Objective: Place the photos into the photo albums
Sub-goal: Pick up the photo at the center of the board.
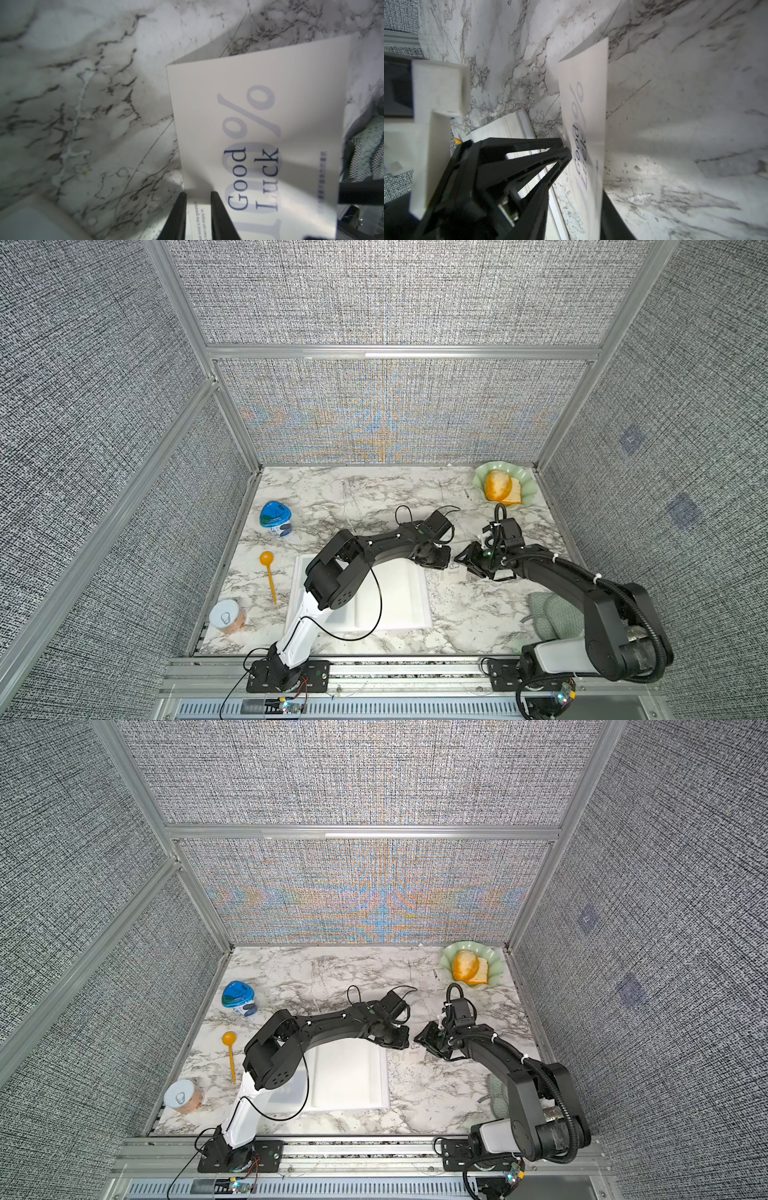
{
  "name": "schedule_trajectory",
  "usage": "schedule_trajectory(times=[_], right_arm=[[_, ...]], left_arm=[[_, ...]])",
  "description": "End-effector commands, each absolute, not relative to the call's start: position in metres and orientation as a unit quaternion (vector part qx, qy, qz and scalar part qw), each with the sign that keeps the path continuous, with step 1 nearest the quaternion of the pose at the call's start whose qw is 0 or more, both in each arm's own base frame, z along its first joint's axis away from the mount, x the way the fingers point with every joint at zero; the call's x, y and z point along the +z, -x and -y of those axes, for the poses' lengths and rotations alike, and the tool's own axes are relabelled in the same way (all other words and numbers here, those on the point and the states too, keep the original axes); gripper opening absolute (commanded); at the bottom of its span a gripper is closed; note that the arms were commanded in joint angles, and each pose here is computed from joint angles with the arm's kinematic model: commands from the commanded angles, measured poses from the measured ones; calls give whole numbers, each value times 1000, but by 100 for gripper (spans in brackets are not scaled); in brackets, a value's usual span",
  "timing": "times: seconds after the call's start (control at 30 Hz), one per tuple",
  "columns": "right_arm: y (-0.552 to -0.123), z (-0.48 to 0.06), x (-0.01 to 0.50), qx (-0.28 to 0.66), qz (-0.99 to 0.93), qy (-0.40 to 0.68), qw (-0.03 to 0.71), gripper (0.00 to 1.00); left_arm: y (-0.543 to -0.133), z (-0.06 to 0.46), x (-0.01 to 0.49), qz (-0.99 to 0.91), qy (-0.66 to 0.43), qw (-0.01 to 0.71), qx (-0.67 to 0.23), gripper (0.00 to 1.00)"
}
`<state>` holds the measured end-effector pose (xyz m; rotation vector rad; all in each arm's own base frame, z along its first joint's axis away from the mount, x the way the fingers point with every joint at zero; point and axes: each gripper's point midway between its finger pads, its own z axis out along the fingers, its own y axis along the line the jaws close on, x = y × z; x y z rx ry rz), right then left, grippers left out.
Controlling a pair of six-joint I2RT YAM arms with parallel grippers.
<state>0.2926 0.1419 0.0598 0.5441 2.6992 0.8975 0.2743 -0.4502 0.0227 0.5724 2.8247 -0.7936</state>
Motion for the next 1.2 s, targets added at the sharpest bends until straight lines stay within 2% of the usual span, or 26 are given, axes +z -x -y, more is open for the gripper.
schedule_trajectory(times=[0.0, 0.27, 0.37, 0.5, 0.7, 1.0, 1.17], right_arm=[[-299, -146, 60, 313, -923, -187, 126, 28], [-303, -148, 61, 304, -928, -174, 127, 0], [-303, -146, 67, 296, -932, -163, 130, 0], [-304, -145, 81, 290, -936, -144, 141, 0], [-305, -170, 107, 357, -920, -86, 135, 0], [-287, -230, 146, 489, -864, 17, 117, 0], [-277, -253, 149, 510, -853, 46, 103, 0]], left_arm=[[-270, 451, 28, -940, -191, 69, -275, 24], [-272, 446, 34, -939, -189, 73, -278, 25], [-276, 442, 41, -937, -187, 79, -284, 29], [-289, 430, 63, -930, -185, 100, -303, 41], [-305, 399, 112, -895, -183, 148, -378, 57], [-303, 341, 139, -829, -159, 168, -509, 60], [-297, 318, 157, -778, -146, 175, -585, 60]])
